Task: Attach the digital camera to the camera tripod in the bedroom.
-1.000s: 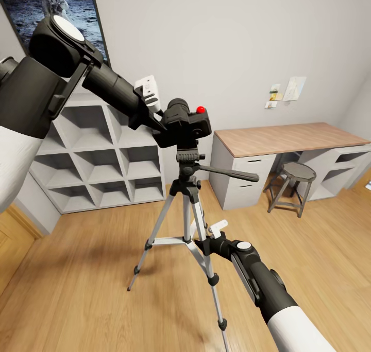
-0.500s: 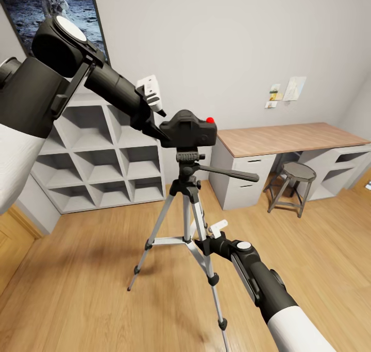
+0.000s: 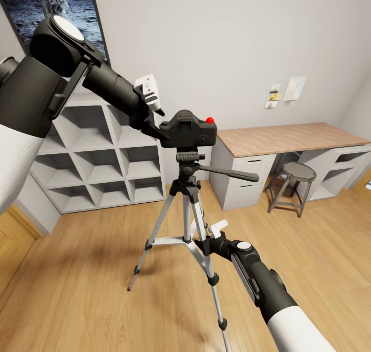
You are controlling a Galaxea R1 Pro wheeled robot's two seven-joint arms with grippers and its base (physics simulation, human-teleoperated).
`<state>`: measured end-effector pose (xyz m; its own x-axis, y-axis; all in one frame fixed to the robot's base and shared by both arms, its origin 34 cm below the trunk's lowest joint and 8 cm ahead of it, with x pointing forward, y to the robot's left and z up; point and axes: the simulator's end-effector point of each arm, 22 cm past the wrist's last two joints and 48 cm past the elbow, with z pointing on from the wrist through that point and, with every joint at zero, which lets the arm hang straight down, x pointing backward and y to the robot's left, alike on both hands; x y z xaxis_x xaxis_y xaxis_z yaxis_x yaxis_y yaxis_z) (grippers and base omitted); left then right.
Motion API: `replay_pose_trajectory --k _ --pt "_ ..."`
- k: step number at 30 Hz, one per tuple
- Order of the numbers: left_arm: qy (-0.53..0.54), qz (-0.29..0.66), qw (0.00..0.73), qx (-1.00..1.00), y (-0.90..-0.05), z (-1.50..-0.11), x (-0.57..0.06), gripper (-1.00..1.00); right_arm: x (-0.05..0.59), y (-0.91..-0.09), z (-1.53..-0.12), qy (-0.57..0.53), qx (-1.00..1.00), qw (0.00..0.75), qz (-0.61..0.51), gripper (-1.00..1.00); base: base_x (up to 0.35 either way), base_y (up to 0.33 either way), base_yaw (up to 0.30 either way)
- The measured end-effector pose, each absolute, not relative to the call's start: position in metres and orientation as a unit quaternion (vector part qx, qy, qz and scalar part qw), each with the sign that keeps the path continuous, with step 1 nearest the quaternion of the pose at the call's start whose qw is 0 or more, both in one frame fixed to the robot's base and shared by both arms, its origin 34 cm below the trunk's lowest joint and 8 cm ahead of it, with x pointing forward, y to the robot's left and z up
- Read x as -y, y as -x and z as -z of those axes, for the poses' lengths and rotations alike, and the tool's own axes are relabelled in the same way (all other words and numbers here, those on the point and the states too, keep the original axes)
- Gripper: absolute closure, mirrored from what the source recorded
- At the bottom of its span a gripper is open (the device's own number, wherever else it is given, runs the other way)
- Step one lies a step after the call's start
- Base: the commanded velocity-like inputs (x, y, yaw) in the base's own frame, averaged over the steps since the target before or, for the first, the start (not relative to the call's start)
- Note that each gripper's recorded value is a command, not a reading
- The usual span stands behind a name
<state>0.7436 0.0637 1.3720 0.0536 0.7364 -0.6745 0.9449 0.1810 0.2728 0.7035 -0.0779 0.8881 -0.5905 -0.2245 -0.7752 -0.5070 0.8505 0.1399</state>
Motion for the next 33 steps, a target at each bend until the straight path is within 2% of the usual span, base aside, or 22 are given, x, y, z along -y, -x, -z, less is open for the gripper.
replay_pose_trajectory --k 6,11,13,16,21,23,28,33 --pt "-0.580 0.175 0.397 -0.689 -0.759 -1.393 -0.089 -1.00 0.078 -0.704 -0.888 0.209 -0.874 0.401 -0.176 1.00 0.000 0.000 0.000" --pt "-0.479 0.290 0.452 -0.694 -0.782 -1.434 -0.133 -1.00 0.078 -0.704 -0.888 0.209 -0.874 0.401 -0.177 1.00 0.000 0.000 0.000" --pt "-0.446 0.317 0.450 -0.705 -0.792 -1.426 -0.152 -1.00 0.078 -0.704 -0.888 0.209 -0.874 0.402 -0.177 1.00 0.000 0.000 0.000" --pt "-0.380 0.355 0.423 -0.742 -0.810 -1.385 -0.188 -1.00 0.078 -0.704 -0.888 0.209 -0.874 0.402 -0.177 1.00 0.000 0.000 0.000" --pt "-0.181 0.454 0.312 -0.815 -0.826 -1.249 -0.260 -1.00 0.078 -0.704 -0.888 0.209 -0.874 0.401 -0.177 1.00 0.000 0.000 0.000" --pt "-0.112 0.457 0.274 -0.839 -0.824 -1.195 -0.281 -1.00 0.078 -0.704 -0.888 0.210 -0.874 0.401 -0.176 1.00 0.000 0.000 0.000" --pt "-0.034 0.302 0.228 -0.925 -0.802 -1.025 -0.345 -1.00 0.078 -0.703 -0.888 0.209 -0.874 0.401 -0.177 1.00 0.000 0.000 0.000" --pt "0.031 0.296 0.201 -0.933 -0.737 -0.902 -0.347 -1.00 0.078 -0.703 -0.887 0.210 -0.874 0.401 -0.176 1.00 0.000 0.000 0.000"
